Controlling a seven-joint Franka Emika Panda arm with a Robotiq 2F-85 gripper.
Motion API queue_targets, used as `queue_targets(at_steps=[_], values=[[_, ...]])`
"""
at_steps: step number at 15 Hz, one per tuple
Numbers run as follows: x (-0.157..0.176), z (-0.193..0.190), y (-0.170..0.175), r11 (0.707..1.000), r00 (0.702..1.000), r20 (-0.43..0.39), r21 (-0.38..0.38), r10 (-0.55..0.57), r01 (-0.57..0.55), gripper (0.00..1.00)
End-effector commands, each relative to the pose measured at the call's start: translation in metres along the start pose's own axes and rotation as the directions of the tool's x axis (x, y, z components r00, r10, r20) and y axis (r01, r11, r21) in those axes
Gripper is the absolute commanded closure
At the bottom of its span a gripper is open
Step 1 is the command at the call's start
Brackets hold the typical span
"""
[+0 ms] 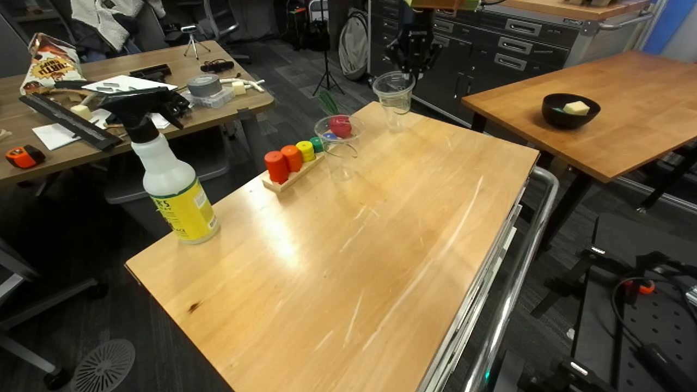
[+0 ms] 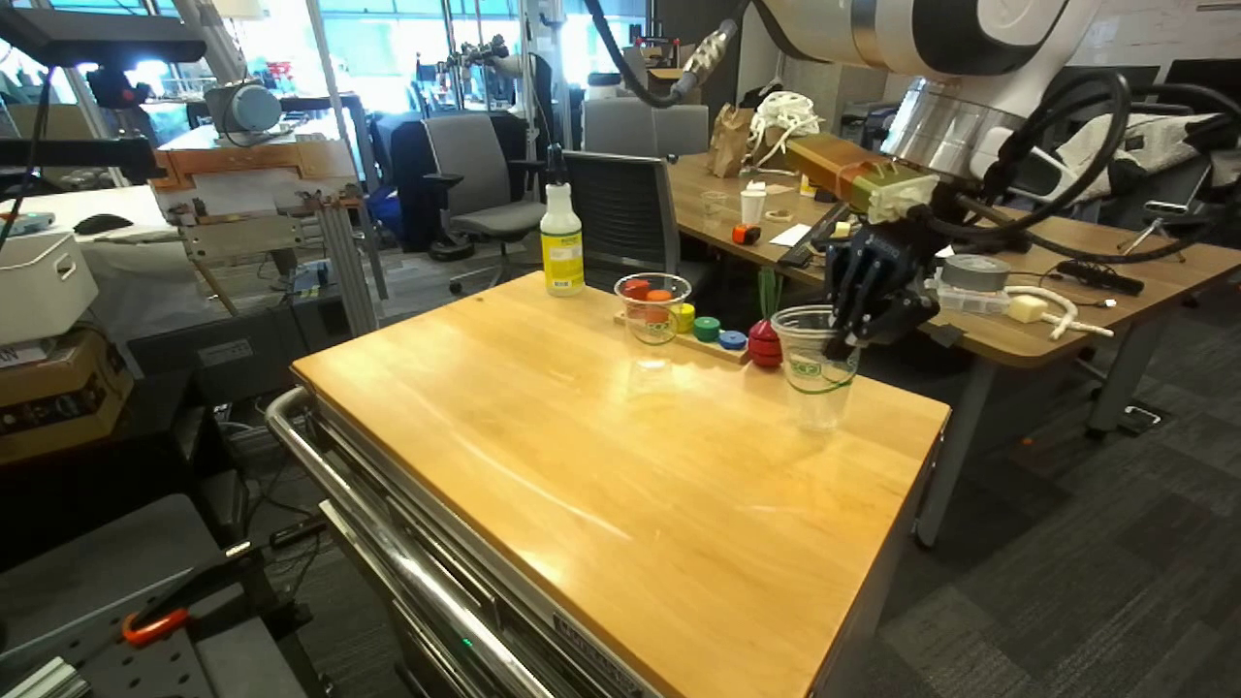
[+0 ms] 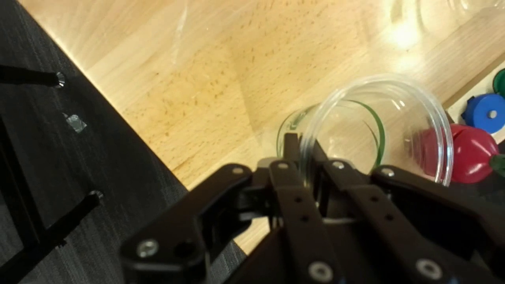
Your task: Stack the three cups together
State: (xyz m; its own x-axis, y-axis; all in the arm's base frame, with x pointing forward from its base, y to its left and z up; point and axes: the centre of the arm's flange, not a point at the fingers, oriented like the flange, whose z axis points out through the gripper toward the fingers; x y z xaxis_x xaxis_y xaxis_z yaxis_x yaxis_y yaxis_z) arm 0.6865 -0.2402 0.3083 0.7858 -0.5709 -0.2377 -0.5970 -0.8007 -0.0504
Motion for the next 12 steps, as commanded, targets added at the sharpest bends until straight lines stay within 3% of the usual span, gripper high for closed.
queue_targets(at_steps=[1,6,12], values=[[-0.017,-0.043,-0.007,0.996,0.997,0.025,0.05,0.075,-0.076,0.98],[-0.072,-0.119,-0.038,0.991,0.999,0.016,0.128,0.035,-0.037,0.98],[-0.142,-0.146,-0.097,0.978,0.992,-0.044,0.172,-0.115,0.121,0.98]])
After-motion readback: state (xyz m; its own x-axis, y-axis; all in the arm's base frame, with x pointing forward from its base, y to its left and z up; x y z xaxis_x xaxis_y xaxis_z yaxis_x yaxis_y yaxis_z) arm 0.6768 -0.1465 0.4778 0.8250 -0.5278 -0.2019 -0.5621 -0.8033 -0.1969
